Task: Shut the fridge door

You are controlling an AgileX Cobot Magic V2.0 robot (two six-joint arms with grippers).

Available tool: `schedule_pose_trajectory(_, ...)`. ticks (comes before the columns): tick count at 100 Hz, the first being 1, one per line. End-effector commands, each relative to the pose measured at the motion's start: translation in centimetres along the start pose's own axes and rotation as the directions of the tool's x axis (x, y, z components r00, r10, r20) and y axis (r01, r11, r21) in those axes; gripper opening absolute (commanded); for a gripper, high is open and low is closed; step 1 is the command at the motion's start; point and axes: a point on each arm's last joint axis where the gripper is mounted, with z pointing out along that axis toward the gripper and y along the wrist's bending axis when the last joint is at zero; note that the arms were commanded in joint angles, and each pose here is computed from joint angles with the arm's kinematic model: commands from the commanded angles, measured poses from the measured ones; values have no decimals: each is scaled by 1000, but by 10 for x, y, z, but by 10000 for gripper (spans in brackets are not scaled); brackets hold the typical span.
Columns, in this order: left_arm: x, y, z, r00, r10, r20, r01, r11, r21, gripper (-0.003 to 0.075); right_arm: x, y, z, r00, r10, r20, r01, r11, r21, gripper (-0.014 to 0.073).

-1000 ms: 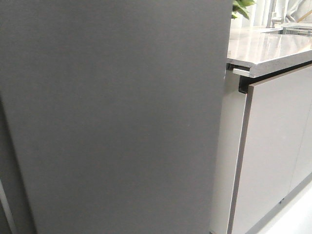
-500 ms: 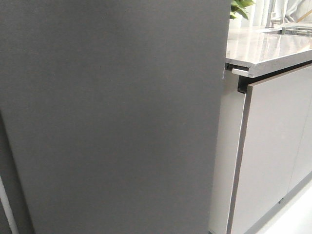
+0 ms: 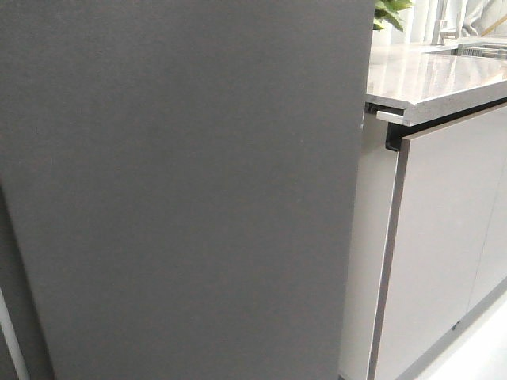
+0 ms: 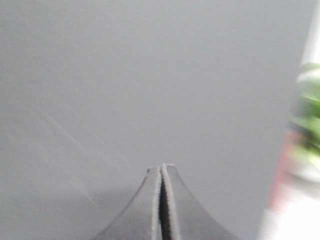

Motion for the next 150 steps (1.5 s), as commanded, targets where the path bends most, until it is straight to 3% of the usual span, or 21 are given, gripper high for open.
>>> schedule_pose_trajectory(1,4,0,2,1000,-5,30,5,1000,4,-21,-6,-16,-41,993,-36,109,26,996,88,-76)
schedule_pose_trajectory(36,4,0,2,1000,-5,30,5,1000,4,-21,72,-27,-152,992,-93,84,62,946,319,-76)
schedule_pose_trajectory(77,4,0,2,1000,-5,30,5,1000,4,-21,173,-13,-210,995,-100,26,80,905,419,-76)
schedule_pose_trajectory(112,4,0,2,1000,-5,30,5,1000,4,-21,213,-10,-218,992,-114,51,81,900,428,-76)
schedule_pose_trajectory(150,4,0,2,1000,-5,30,5,1000,4,-21,213,-8,-223,989,-125,76,80,899,430,-76)
